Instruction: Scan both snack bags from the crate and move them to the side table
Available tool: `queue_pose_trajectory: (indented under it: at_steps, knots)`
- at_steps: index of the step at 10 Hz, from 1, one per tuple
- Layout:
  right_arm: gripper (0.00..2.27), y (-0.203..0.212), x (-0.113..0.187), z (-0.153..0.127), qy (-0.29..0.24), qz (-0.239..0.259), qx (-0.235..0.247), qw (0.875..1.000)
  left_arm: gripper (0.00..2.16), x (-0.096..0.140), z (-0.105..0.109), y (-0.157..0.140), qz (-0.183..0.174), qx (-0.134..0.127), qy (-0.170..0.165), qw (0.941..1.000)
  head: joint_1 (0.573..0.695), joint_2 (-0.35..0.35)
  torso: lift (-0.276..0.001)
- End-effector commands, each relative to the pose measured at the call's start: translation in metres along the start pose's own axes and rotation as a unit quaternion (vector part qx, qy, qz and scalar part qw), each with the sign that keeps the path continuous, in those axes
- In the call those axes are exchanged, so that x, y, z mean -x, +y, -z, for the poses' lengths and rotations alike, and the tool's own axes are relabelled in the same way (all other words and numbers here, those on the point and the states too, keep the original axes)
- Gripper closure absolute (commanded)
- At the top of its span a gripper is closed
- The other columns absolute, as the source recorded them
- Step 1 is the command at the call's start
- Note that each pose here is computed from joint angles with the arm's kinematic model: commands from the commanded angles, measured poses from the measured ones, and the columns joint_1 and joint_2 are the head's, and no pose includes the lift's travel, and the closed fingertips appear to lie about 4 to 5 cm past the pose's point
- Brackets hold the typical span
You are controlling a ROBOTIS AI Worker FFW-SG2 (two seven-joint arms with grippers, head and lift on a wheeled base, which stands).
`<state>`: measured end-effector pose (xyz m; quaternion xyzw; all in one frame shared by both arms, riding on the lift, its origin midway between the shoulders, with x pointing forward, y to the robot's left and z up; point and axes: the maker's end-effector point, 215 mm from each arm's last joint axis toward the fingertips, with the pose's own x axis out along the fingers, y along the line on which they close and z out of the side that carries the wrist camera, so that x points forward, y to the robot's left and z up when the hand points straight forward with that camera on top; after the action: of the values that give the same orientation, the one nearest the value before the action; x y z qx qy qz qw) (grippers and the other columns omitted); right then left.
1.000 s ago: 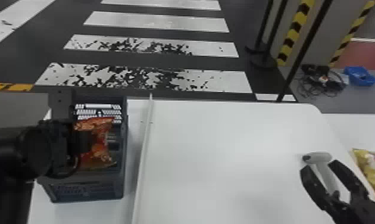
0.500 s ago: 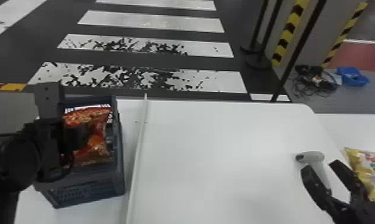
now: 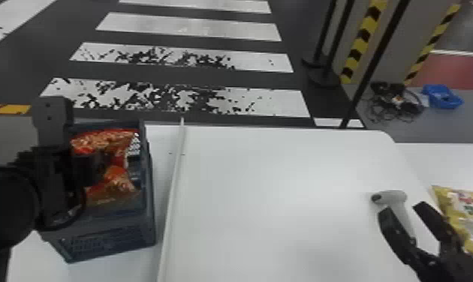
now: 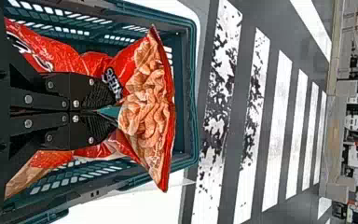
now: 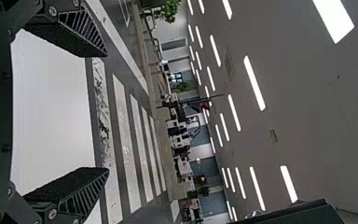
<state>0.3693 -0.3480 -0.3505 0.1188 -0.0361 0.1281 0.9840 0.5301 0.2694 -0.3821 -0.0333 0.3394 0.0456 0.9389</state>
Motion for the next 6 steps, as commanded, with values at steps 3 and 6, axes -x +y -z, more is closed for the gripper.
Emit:
queue_pose_trajectory:
  at_steps: [3,6]
  knots:
    - [0.13,0.003,-0.002,-0.004,-0.003,-0.003,-0.002,1.0,2.12,0.021,-0.016,-0.003,-0.002,-0.01,-0.012,0.9999,0.695,-0.098,-0.095]
    - [0.13,0.003,-0.004,-0.004,-0.002,-0.003,-0.003,1.0,2.13,0.037,-0.031,-0.011,0.007,-0.013,-0.035,0.9993,0.695,-0.105,-0.095]
